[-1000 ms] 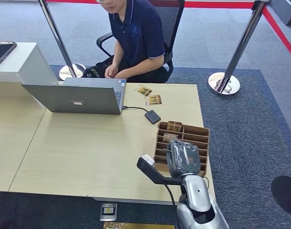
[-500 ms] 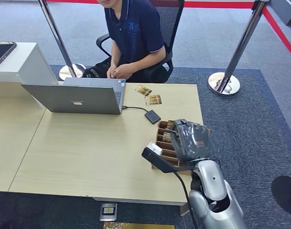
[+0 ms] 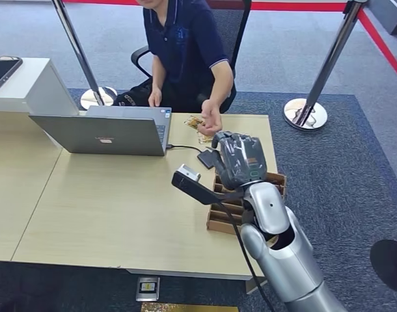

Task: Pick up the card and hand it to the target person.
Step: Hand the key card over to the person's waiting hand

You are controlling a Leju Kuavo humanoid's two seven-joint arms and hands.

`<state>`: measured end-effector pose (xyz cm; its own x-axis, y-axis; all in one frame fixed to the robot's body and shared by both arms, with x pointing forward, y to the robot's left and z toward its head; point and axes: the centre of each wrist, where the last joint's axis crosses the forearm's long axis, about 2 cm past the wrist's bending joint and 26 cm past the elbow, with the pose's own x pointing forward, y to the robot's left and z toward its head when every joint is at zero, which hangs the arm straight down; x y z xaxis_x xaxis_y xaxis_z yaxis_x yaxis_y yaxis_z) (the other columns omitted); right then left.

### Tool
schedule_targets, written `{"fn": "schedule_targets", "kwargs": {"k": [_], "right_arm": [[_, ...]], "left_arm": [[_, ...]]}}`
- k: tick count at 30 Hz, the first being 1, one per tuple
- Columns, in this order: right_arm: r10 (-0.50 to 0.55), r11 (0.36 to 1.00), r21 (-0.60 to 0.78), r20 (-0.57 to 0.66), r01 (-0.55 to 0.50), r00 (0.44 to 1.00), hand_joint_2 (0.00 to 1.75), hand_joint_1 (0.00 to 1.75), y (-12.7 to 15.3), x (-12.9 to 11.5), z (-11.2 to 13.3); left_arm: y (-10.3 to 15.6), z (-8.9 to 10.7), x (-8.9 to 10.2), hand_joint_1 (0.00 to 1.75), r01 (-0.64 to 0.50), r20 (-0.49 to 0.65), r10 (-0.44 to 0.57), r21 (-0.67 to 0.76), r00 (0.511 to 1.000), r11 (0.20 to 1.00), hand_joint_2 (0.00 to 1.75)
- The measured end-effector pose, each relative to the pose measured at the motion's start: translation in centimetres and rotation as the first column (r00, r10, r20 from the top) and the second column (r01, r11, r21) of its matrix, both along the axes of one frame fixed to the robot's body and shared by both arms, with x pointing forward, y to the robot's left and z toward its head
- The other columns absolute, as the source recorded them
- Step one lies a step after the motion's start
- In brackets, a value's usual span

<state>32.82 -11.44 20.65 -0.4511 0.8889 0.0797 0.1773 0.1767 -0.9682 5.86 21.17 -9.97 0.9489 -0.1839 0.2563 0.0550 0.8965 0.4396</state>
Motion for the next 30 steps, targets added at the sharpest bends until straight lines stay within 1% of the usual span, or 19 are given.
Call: {"fn": "schedule_targets", "kwargs": {"k": [5,8,15,17,18,21,22,23,25,29,30], "right_arm": [[-0.045,0.998,-0.039,-0.005,0.045,0.999,1.75,1.46,1.7,2.1,0.1],[-0.081,0.994,-0.076,-0.008,0.080,0.997,1.75,1.46,2.3,3.1,-0.3],[-0.147,0.977,-0.161,-0.027,0.141,0.989,1.75,1.40,2.5,4.9,-2.0],[-0.160,0.972,-0.181,-0.038,0.151,0.986,1.75,1.33,2.4,5.1,-2.5],[-0.165,0.970,-0.190,-0.046,0.153,0.985,1.75,1.14,2.3,5.2,-2.8],[-0.174,0.964,-0.216,-0.068,0.156,0.982,1.75,0.19,2.2,5.3,-3.6],[-0.178,0.962,-0.225,-0.075,0.157,0.981,1.75,0.03,2.2,5.3,-3.9],[-0.182,0.959,-0.233,-0.082,0.158,0.980,1.75,0.00,2.2,5.2,-4.2],[-0.187,0.956,-0.245,-0.089,0.161,0.978,1.75,0.00,2.2,5.2,-4.6],[-0.187,0.954,-0.253,-0.090,0.159,0.978,0.00,0.00,2.3,5.1,-5.0],[-0.186,0.954,-0.255,-0.090,0.158,0.978,0.00,0.00,2.4,5.0,-5.1]], "left_arm": [[0.0,0.0,0.1,0.00,0.013,-0.006,-0.013,0.003,1.000,1.000,0.00],[-0.1,0.0,0.1,0.00,0.036,-0.001,-0.036,0.005,0.999,0.999,0.00],[-0.1,0.1,0.3,0.00,0.084,0.006,-0.085,0.006,0.996,0.996,0.00],[-0.1,0.1,0.3,0.00,0.091,0.007,-0.091,0.008,0.996,0.996,0.00],[-0.1,0.1,0.3,0.00,0.093,0.007,-0.093,0.008,0.996,0.996,0.00],[0.0,0.0,0.3,0.00,0.094,0.006,-0.094,0.010,0.996,0.996,0.00],[0.0,0.0,0.4,0.00,0.094,0.006,-0.094,0.012,0.996,0.995,0.00],[0.1,0.0,0.4,0.00,0.095,0.006,-0.095,0.013,0.995,0.995,0.00],[0.2,0.0,0.3,0.00,0.096,0.005,-0.096,0.015,0.995,0.995,0.00],[0.3,0.0,0.3,0.00,0.100,0.004,-0.100,0.018,0.995,0.995,0.00],[0.3,0.0,0.3,0.00,0.100,0.004,-0.100,0.019,0.995,0.995,0.00]]}}
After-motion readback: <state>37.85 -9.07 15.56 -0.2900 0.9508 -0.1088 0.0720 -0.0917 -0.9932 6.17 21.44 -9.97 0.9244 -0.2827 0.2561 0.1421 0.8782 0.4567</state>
